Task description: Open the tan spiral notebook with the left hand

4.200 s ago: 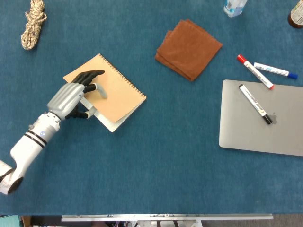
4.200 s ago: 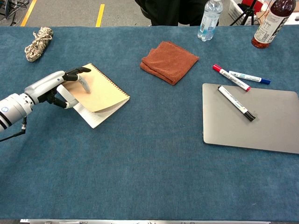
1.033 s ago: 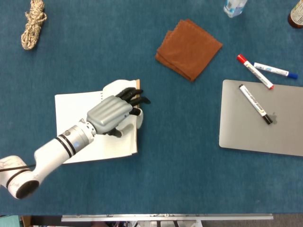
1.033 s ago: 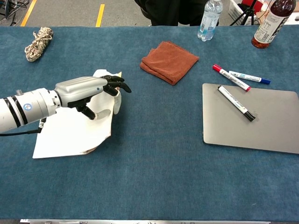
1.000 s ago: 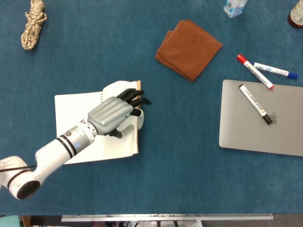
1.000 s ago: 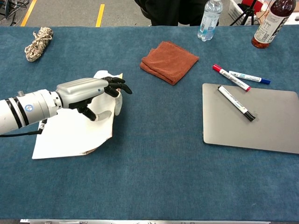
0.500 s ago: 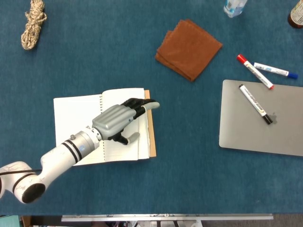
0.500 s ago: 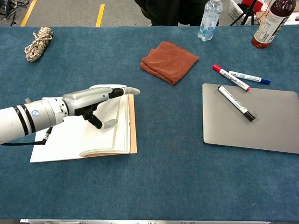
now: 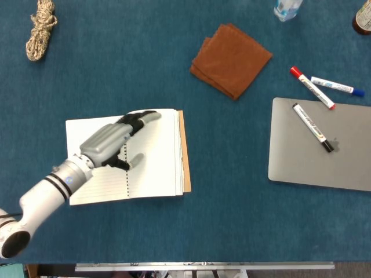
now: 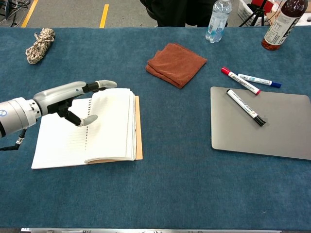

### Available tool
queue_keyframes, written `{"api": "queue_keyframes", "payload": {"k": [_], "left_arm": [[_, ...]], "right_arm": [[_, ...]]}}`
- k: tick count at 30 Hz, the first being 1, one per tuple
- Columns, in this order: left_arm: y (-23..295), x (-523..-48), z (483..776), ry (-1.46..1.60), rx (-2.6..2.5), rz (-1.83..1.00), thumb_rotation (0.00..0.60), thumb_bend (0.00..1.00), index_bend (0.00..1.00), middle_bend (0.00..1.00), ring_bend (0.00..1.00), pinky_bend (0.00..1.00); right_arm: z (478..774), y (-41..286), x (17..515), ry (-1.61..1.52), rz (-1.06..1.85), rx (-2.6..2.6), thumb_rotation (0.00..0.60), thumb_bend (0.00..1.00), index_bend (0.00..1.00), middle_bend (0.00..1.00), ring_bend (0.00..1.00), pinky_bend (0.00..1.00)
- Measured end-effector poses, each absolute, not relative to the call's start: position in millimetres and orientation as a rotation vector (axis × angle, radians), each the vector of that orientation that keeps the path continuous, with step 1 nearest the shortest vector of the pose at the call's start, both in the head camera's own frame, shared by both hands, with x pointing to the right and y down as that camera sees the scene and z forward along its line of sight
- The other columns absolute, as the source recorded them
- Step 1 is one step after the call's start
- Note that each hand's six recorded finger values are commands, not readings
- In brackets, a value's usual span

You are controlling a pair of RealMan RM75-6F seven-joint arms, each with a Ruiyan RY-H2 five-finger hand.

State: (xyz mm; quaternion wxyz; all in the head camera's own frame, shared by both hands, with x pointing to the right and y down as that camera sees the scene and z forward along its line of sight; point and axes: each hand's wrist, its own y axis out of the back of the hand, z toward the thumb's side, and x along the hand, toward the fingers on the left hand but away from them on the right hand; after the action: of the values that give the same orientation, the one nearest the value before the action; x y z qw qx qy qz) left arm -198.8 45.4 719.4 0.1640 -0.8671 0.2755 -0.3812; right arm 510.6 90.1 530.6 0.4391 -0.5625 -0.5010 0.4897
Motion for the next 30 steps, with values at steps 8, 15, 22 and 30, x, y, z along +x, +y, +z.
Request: {"api": "queue_keyframes", "payload": {"k": [8,15,22,30], "left_arm": [[53.0,-240.0,725.1,0.875,-2.372,-1.184,0.600,0.44,0.00,0.01,0.00,0.00],[78.2,-240.2,729.0,0.771,-2.394,-1.194,0.600,0.44,0.00,0.09,0.00,0.00],[102.2,-219.1,731.9,0.594,-2.387,-1.135,0.600,0.44,0.00,0.11,0.00,0.00],[119.4,-192.9,740.6,0.431,-2.344,-1.085,0.600,0.44,0.00,0.11,0.00,0.00]], "right_arm": [[532.6,89.0,510.1,-1.242,1.219,-1.402,0.600,0.13,0.29,0.31,0.18,0.27],[531.3,89.8,510.3,-1.243,1.220,-1.397,0.600,0.13,0.29,0.31,0.19,0.27],[531.1,91.1,510.9,-1.246,1.224,-1.395,0.600,0.13,0.29,0.31,0.19,0.27],[529.0,93.1,513.1,-1.253,1.224,-1.389,0.600,0.13,0.29,0.31,0.19,0.27]]}}
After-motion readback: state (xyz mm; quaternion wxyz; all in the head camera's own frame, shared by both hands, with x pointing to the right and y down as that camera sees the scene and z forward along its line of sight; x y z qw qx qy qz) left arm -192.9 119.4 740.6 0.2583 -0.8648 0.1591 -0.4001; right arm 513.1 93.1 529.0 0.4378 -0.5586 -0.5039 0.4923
